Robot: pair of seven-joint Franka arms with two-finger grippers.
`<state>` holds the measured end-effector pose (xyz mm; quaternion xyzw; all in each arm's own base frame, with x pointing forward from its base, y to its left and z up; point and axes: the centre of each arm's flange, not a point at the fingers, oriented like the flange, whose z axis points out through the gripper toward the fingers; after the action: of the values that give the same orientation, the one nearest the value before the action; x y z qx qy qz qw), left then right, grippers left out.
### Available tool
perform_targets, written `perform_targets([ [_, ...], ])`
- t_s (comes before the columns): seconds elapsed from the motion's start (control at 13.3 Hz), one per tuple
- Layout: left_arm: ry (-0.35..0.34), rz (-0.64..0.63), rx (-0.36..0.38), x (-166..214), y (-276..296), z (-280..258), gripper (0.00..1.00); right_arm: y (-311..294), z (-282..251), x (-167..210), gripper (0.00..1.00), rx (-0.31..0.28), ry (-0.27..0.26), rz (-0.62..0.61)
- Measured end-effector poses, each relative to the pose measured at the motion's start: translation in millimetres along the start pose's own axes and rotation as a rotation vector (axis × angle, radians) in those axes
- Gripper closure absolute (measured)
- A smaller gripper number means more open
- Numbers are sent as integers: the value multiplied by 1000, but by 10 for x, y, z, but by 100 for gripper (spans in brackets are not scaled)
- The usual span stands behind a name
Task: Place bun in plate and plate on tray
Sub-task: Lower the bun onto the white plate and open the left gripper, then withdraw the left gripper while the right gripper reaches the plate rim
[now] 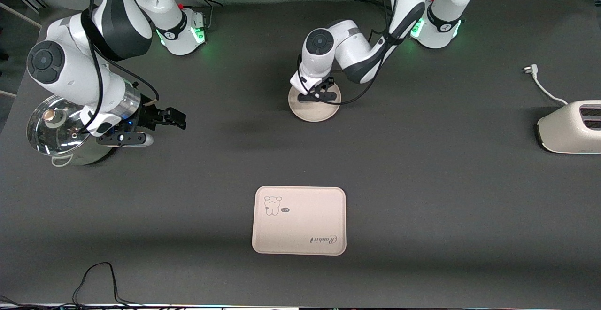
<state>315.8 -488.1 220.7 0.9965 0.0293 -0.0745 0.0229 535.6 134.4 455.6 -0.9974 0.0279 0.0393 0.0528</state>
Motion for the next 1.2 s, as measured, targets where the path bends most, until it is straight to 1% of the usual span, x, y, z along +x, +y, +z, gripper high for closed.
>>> perform_targets([
  [0.15,5,6,14,28,-27,150,71,-57,10,-17,0,-1,-1,-5],
  [0.3,3,6,21,44,-43,205,67,-153,25,-41,0,-1,1,10],
  [0.38,4,5,20,49,-44,203,59,-221,36,-60,0,-2,1,15],
  [0.75,14,-9,17,136,-36,121,1,-604,92,-194,0,-4,2,43],
  [0.82,17,-18,31,196,-55,51,0,-605,94,-193,0,-4,3,43],
  [0.97,34,-49,78,466,-169,-276,0,-591,95,-179,0,-3,6,47],
  [1.05,48,-58,95,659,-260,-515,0,-588,98,-173,0,-2,7,47],
  [1.2,75,-60,122,1161,-539,-1099,0,-587,113,-158,0,-1,7,48],
])
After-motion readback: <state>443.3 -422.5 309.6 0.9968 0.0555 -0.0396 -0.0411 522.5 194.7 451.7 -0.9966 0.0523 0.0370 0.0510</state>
